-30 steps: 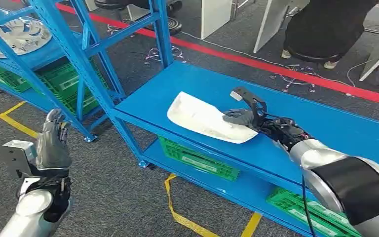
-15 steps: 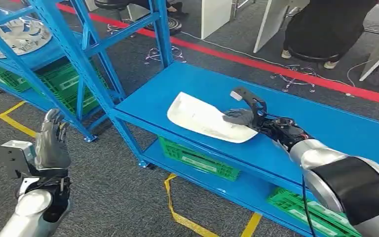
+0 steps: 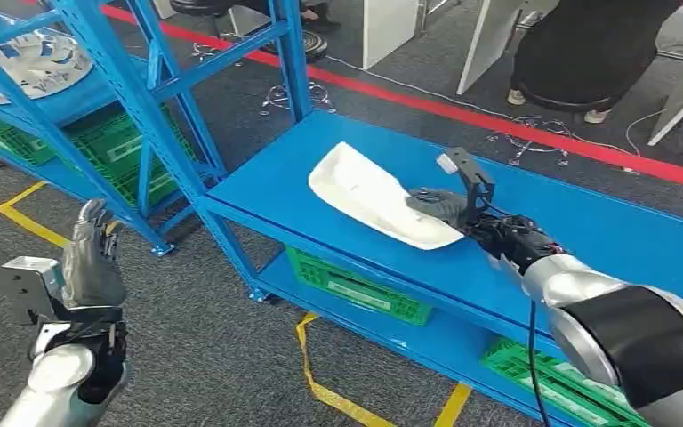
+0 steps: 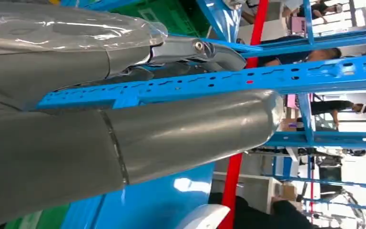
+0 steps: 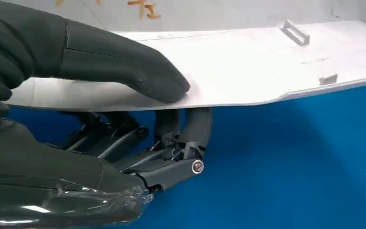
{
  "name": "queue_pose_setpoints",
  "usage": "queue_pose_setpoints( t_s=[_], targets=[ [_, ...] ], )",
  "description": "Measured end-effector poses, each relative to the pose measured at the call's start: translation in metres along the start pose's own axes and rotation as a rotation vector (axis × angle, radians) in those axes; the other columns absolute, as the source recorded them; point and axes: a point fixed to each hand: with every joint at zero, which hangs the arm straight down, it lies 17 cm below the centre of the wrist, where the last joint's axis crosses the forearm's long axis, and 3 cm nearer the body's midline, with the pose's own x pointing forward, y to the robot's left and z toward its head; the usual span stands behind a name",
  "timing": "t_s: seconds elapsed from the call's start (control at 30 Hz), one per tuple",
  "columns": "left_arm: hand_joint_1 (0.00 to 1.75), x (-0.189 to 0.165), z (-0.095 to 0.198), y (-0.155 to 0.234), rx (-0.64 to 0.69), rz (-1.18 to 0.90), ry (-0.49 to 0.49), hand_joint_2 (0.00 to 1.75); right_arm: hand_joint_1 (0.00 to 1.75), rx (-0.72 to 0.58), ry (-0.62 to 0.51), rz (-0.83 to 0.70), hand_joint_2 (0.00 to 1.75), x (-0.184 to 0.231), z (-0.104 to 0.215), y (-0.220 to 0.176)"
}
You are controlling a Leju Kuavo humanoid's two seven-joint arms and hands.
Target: Take the parts from the cabinet and place them on the table.
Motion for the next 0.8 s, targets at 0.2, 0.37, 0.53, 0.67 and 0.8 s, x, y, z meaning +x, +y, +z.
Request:
queue_pose_setpoints(
  t_s=[0.2,0.37,0.53,0.67,0.8],
  targets=[
    [0.0,0.001,0.0,0.001,-0.001,-0.002,-0.003,0.0,1.75,0.0,-0.003,-0.013,1.75,-0.001,0.0,0.0],
    [0.0,0.002,0.0,0.0,-0.005,-0.003,-0.006,0.0,1.75,0.071,-0.075,-0.094,1.75,0.014,0.003,0.015],
    [0.0,0.003,0.002,0.0,-0.017,-0.01,-0.013,0.0,1.75,0.181,-0.168,-0.192,1.75,0.036,0.008,0.04],
    [0.0,0.004,0.002,0.0,-0.026,-0.02,-0.019,0.0,1.75,0.272,-0.228,-0.261,1.75,0.051,0.014,0.066],
    [0.0,0.004,0.003,0.002,-0.028,-0.023,-0.018,0.0,1.75,0.332,-0.263,-0.289,1.75,0.059,0.017,0.087]
  ],
)
